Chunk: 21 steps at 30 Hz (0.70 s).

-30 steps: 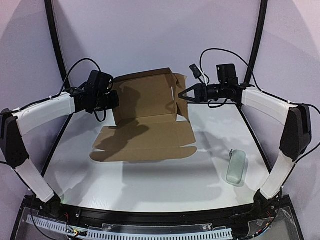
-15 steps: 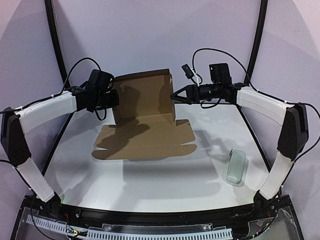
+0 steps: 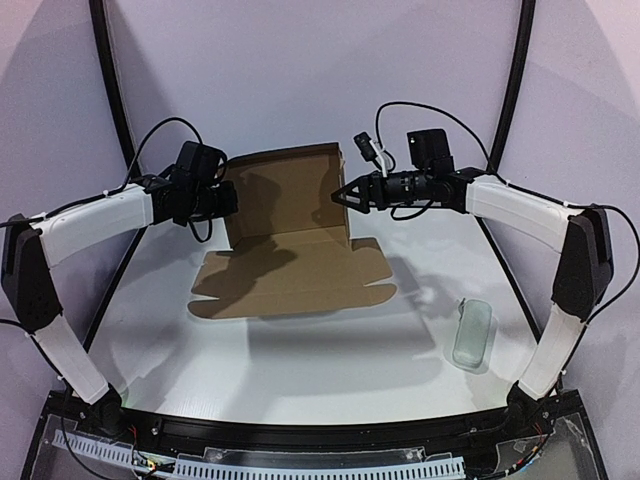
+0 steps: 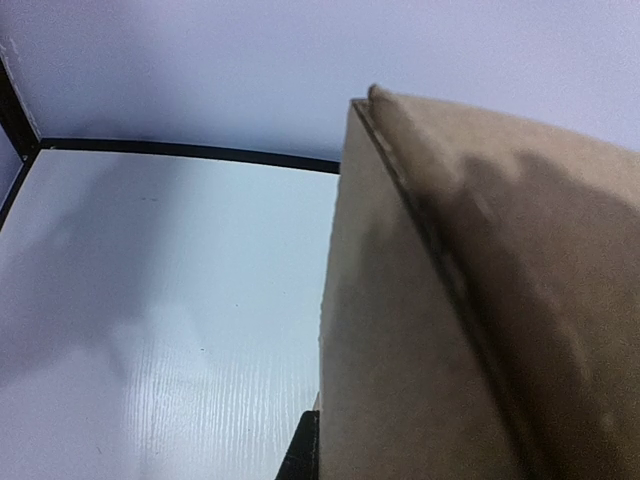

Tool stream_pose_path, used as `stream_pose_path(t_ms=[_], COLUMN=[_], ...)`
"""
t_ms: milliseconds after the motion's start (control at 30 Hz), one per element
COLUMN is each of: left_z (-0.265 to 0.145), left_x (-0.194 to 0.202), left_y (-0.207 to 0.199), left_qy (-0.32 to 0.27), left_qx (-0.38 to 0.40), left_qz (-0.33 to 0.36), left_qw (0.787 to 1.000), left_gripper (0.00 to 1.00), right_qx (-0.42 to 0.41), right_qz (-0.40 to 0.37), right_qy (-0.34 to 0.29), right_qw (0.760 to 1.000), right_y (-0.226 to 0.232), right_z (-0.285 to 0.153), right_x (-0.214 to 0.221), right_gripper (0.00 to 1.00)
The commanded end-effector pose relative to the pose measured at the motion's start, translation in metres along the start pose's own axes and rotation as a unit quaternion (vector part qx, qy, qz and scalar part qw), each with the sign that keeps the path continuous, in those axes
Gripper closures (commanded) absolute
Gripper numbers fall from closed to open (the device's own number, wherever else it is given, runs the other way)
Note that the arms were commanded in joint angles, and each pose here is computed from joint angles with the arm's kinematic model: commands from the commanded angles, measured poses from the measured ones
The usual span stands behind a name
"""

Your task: Fold the paper box

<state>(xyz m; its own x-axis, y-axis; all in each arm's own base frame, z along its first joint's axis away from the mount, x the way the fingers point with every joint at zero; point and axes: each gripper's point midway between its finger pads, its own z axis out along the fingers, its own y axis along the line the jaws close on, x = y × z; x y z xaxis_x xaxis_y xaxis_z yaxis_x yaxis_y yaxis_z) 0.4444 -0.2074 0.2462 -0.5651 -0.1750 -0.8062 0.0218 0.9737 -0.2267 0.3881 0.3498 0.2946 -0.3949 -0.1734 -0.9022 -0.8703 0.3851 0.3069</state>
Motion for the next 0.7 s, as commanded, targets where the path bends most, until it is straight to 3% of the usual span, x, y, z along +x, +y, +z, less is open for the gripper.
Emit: stream_pose_path(t_ms=[0,200,367,467,667], left_z=[-0.01,-0.009,-0.011,-0.012,-0.017], left_x=[-0.008,-0.007,-0.009,-0.007,-0.004], left_y=[-0.028,-0.028,-0.029,-0.031,-0.04], left_qy=[-0.01,-0.008,-0.011,-0.01,-0.008], left_qx=[0.062,0.058,0.064,0.073,0.105], left_qz=[0.0,0.002,0.003,0.006,0.02], left_qw=[0.998,0.998,0.998,0.997,0.994], left_gripper=[0.99,0.99,0.99,0.99,0.99], right_qx=[-0.071,-0.131,-0.09,-0.045,0.123], right_qz=[-0.032,-0.039,-0.016,0.0,0.018], right_qy=[-0.006,0.003,0.012,0.016,-0.013], right_qw=[0.997,0.991,0.996,0.999,0.992], right_y=[0.027,0.047,0.031,0.014,-0.04], right_z=[0.009,0.006,0.01,0.014,0.008], right_x=[-0.003,0.0,0.002,0.003,-0.006], right_gripper=[0.15,0.07,0.23,0.26,0.32])
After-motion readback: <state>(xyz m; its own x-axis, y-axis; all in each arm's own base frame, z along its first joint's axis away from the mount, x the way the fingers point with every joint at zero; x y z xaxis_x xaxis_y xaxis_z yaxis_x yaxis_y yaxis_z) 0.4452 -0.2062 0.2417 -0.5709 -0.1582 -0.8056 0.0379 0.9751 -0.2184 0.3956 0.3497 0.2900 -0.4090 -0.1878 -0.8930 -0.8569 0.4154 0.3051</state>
